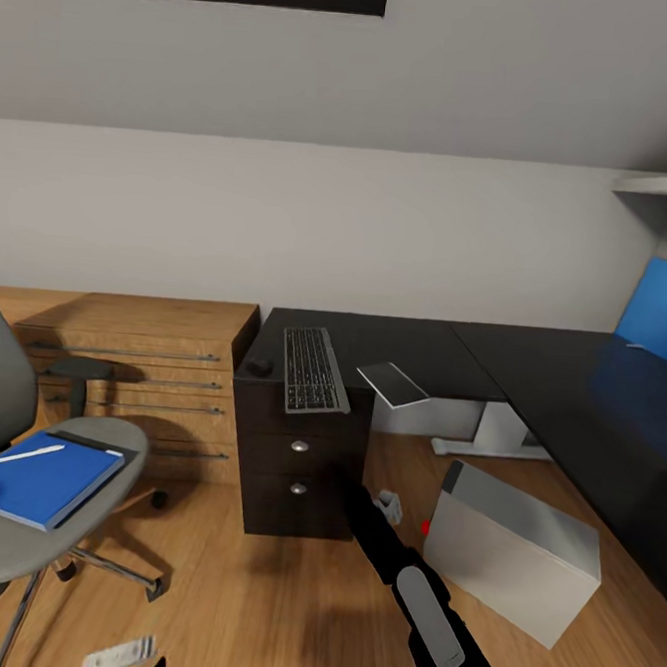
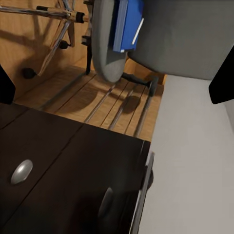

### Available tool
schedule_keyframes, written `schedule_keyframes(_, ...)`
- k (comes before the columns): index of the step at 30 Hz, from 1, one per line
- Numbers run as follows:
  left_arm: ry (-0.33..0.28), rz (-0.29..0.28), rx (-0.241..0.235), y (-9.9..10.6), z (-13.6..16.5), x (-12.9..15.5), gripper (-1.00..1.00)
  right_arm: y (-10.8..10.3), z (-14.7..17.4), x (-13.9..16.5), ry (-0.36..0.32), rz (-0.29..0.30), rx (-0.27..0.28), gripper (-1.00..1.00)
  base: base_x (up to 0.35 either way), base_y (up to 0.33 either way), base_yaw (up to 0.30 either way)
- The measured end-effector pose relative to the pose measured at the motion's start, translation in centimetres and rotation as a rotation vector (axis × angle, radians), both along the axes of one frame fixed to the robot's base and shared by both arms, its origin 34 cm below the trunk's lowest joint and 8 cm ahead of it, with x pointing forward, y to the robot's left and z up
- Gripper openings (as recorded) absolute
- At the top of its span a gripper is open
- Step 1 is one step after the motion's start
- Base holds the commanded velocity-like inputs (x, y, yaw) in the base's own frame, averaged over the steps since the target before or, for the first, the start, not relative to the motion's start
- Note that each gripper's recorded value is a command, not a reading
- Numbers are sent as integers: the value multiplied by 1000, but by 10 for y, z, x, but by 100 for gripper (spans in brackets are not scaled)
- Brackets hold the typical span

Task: In the bedroom, organize the workspace by keeping the computer under the desk, ensuring the monitor is on the desk, placing the keyboard on the desk next to the monitor, placing the mouse on the desk next to the keyboard, moving the folder from the swivel chair onto the desk next to the mouse, stacking the notebook on top of the folder with the pen on top of the notebook, and positioning the swivel chair next to the desk.

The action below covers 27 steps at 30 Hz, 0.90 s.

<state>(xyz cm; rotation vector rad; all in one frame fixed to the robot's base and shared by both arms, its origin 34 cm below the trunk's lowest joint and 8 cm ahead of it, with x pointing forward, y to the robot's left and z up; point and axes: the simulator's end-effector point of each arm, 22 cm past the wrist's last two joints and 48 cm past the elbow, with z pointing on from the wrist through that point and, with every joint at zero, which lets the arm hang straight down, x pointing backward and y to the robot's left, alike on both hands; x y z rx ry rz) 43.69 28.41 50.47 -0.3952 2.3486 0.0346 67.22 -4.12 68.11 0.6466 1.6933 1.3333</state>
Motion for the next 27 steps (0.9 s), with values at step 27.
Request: schedule_keyframes(27, 96, -65, -222, -64, 7, 60, 100, 2, 11, -1, -73, 1, 24, 100, 143, 15, 0)
